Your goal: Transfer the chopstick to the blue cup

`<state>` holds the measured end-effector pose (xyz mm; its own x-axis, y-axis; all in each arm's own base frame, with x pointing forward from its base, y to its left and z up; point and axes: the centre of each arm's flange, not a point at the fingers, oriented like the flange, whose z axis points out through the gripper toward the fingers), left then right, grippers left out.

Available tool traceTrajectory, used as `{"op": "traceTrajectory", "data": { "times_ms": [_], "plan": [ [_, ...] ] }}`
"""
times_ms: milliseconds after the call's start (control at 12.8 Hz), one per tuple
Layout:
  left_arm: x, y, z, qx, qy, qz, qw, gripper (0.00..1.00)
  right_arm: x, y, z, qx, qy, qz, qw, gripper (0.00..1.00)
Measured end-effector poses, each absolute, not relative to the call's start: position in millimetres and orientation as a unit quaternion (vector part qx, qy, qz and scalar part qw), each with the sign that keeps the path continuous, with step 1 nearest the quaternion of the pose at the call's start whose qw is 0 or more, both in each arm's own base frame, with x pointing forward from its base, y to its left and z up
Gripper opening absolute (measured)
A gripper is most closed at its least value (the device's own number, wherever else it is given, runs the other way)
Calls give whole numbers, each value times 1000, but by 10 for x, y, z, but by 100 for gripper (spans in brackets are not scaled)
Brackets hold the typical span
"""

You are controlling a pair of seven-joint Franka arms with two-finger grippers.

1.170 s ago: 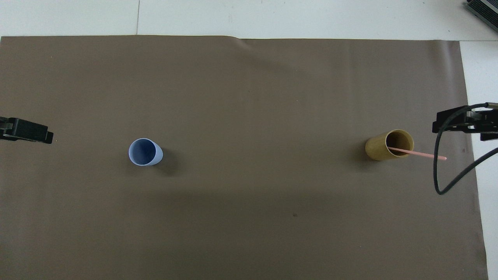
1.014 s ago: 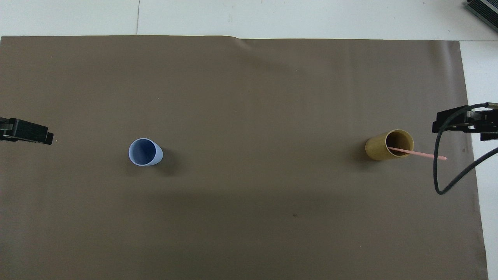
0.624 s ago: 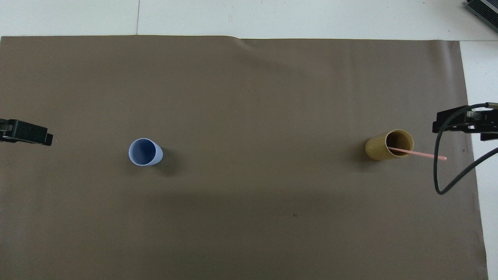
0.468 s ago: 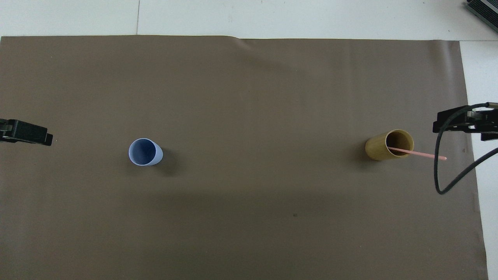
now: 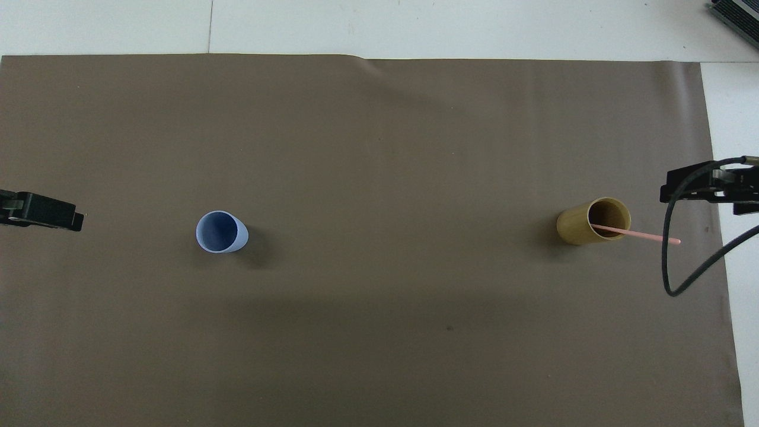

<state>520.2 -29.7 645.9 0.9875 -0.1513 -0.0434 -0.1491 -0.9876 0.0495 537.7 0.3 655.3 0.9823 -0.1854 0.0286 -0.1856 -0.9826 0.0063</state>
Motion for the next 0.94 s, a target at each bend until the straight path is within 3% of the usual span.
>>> {"op": "traceTrajectory", "data": {
  "times_ms": [468,936],
  "plan": [
    [5218,-357,6111,996,-77,-39,23,100,5377,2,6553,996,-93,14,4,100],
    [5314,-723,5320,1000,6,-15,21,100,5377,2,6553,996,-93,14,4,100]
  ]
}}
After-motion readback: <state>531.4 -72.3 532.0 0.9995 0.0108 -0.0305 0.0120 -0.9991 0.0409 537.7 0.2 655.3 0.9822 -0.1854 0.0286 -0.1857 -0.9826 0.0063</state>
